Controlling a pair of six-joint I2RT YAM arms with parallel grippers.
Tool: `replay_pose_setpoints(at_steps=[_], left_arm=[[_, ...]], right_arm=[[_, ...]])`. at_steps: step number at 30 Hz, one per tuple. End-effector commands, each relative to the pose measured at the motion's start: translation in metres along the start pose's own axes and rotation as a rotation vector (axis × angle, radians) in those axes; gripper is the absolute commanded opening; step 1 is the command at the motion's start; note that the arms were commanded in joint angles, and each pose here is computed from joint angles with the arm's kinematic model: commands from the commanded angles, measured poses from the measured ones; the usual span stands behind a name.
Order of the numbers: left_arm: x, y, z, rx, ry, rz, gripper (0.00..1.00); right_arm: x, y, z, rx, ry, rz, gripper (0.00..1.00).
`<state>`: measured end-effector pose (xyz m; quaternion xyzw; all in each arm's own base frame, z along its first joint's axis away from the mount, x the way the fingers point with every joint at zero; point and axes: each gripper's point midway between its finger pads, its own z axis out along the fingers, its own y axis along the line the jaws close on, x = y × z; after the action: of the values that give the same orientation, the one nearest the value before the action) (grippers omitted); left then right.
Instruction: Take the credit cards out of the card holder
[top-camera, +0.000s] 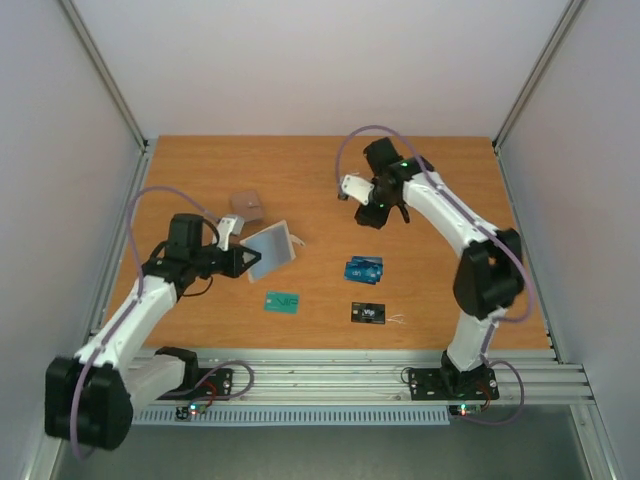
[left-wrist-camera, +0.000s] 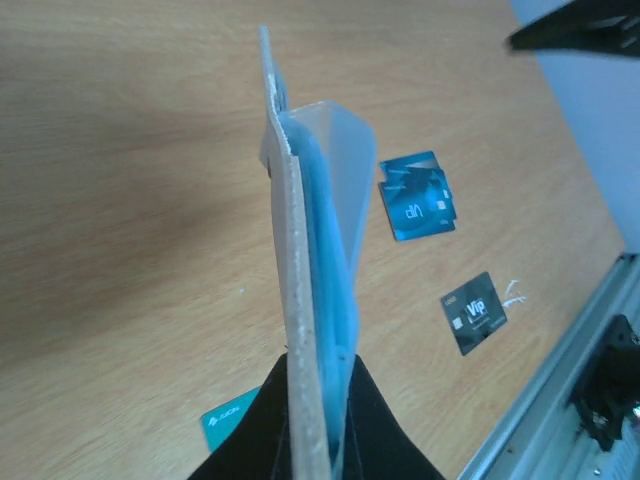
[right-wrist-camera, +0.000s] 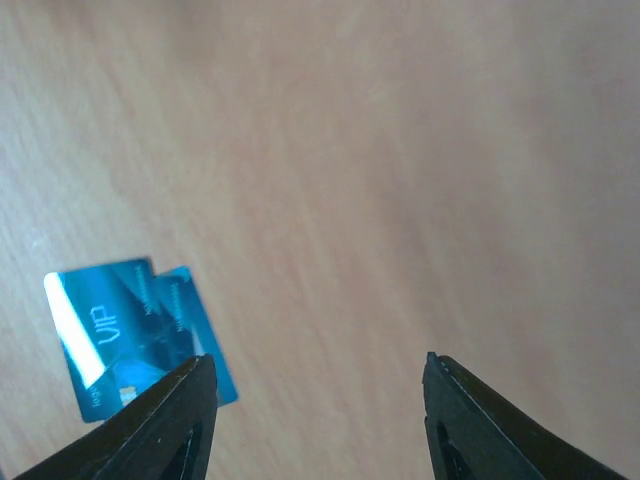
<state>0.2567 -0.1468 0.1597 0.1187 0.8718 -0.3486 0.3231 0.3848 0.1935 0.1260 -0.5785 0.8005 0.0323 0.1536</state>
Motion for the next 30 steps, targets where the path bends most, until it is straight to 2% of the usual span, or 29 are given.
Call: replay_pose_setpoints(at_steps=[1, 5, 9, 11, 12, 13, 14, 17, 18, 20, 22, 23, 24, 25, 27, 30], left_arm=[[-0.027, -0.029, 0.018, 0.175, 0.035, 0.075, 0.0], [-0.021, -0.024, 0.043, 0.157, 0.154, 0.167, 0.0], [-0.037, -0.032, 0.073, 0.283, 0.158, 0.081, 0.0], [-0.042, -0.028, 0.085, 0.277, 0.174, 0.052, 0.01], [-0.041, -0.02, 0.092, 0.254, 0.187, 0.038, 0.07], [-0.036, -0.01, 0.099, 0.218, 0.211, 0.021, 0.18], [-0.031, 0.0, 0.106, 0.184, 0.239, 0.005, 0.35], [-0.026, 0.04, 0.122, -0.009, 0.302, -0.027, 0.94], [-0.027, 0.058, 0.123, -0.11, 0.311, -0.04, 0.99], [-0.038, 0.091, 0.114, -0.324, 0.286, -0.022, 0.99], [-0.058, 0.104, 0.099, -0.439, 0.206, 0.023, 0.99], [-0.065, 0.102, 0.091, -0.452, 0.173, 0.054, 0.99], [-0.07, 0.097, 0.085, -0.448, 0.147, 0.076, 0.99], [-0.073, 0.09, 0.077, -0.433, 0.125, 0.099, 0.99], [-0.077, 0.079, 0.062, -0.425, 0.077, 0.121, 0.99], [-0.083, 0.079, 0.03, -0.464, -0.038, 0.052, 0.99]], right_arm=[[-0.027, -0.031, -0.061, 0.206, -0.267, 0.11, 0.58], [-0.019, -0.032, -0.096, 0.242, -0.397, 0.218, 0.58], [-0.006, -0.034, -0.116, 0.237, -0.5, 0.331, 0.59], [0.002, -0.036, -0.121, 0.245, -0.515, 0.382, 0.59], [0.008, -0.04, -0.123, 0.251, -0.517, 0.41, 0.59], [0.011, -0.041, -0.126, 0.251, -0.522, 0.431, 0.59], [0.014, -0.043, -0.129, 0.25, -0.532, 0.453, 0.59], [0.017, -0.046, -0.138, 0.245, -0.569, 0.49, 0.59], [0.017, -0.049, -0.142, 0.253, -0.578, 0.501, 0.6], [0.019, -0.055, -0.151, 0.267, -0.608, 0.544, 0.61], [0.023, -0.063, -0.163, 0.284, -0.655, 0.601, 0.68], [0.025, -0.066, -0.17, 0.286, -0.687, 0.626, 0.74], [0.028, -0.068, -0.175, 0.283, -0.719, 0.659, 0.9], [0.031, -0.07, -0.18, 0.285, -0.746, 0.691, 0.97], [0.041, -0.073, -0.185, 0.284, -0.793, 0.761, 0.98], [0.062, -0.076, -0.196, 0.313, -0.872, 0.863, 0.98]])
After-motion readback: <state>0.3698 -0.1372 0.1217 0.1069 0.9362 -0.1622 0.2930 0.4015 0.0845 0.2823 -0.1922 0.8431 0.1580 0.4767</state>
